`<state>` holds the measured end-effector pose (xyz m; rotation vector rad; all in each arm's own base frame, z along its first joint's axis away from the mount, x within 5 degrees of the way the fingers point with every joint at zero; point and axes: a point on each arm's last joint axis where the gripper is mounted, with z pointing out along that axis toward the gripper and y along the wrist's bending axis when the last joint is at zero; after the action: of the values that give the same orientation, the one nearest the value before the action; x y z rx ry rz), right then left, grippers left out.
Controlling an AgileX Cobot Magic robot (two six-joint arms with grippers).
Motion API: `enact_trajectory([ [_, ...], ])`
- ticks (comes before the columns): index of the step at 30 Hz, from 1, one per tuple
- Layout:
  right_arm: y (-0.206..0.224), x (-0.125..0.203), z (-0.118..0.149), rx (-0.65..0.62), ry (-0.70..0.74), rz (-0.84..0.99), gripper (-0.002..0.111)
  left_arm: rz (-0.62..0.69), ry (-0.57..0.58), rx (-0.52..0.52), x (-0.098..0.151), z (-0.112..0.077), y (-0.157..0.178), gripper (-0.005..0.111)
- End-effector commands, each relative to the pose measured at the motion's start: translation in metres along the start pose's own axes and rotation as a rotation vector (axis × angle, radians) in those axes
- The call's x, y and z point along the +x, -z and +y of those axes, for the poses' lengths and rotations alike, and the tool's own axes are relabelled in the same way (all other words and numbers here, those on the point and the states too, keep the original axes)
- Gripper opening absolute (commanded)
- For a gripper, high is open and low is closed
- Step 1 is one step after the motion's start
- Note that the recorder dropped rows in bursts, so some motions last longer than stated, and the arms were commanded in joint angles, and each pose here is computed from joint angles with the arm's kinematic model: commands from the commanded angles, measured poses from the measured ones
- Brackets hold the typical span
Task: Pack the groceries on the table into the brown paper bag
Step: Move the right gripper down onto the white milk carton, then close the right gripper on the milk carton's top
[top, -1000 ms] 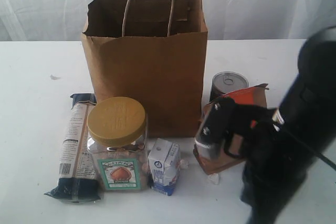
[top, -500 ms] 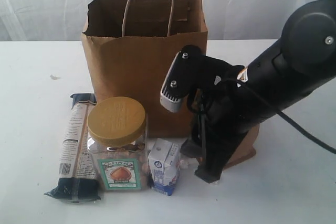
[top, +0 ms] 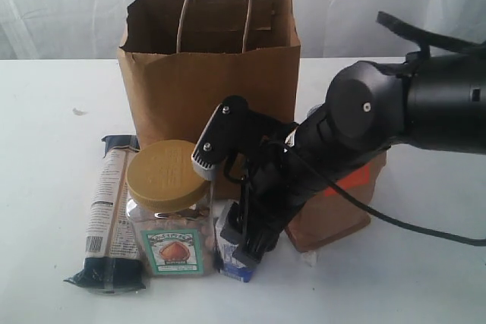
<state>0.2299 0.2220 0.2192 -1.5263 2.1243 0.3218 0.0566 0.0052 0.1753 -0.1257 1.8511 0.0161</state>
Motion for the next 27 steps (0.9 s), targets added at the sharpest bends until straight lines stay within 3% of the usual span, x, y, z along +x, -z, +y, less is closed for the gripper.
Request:
enact_trajectory([
  [1, -0.011, -0.001, -0.003, 0.01, 0.002, -0.002, 0.068, 0.003, 0.012, 0.001, 0.001, 0.0, 0.0, 0.0],
  [7, -0.015, 0.002, -0.001, -0.015, 0.0, 0.028, 0.062, 0.003, 0.012, 0.001, 0.001, 0.0, 0.0, 0.0],
  [14, -0.002, 0.001, 0.002, -0.026, 0.007, 0.021, 0.023, 0.003, 0.012, 0.001, 0.001, 0.0, 0.0, 0.0],
  [16, 0.002, 0.0, 0.003, -0.026, 0.013, 0.019, 0.019, 0.003, 0.012, 0.001, 0.001, 0.0, 0.0, 0.0],
  [23, 0.024, -0.005, 0.005, -0.001, 0.026, -0.034, 0.018, 0.003, 0.012, 0.001, 0.001, 0.0, 0.0, 0.0],
  [27, 0.032, 0.001, 0.014, -0.082, -0.018, 0.038, 0.018, 0.003, 0.012, 0.001, 0.001, 0.0, 0.0, 0.0],
])
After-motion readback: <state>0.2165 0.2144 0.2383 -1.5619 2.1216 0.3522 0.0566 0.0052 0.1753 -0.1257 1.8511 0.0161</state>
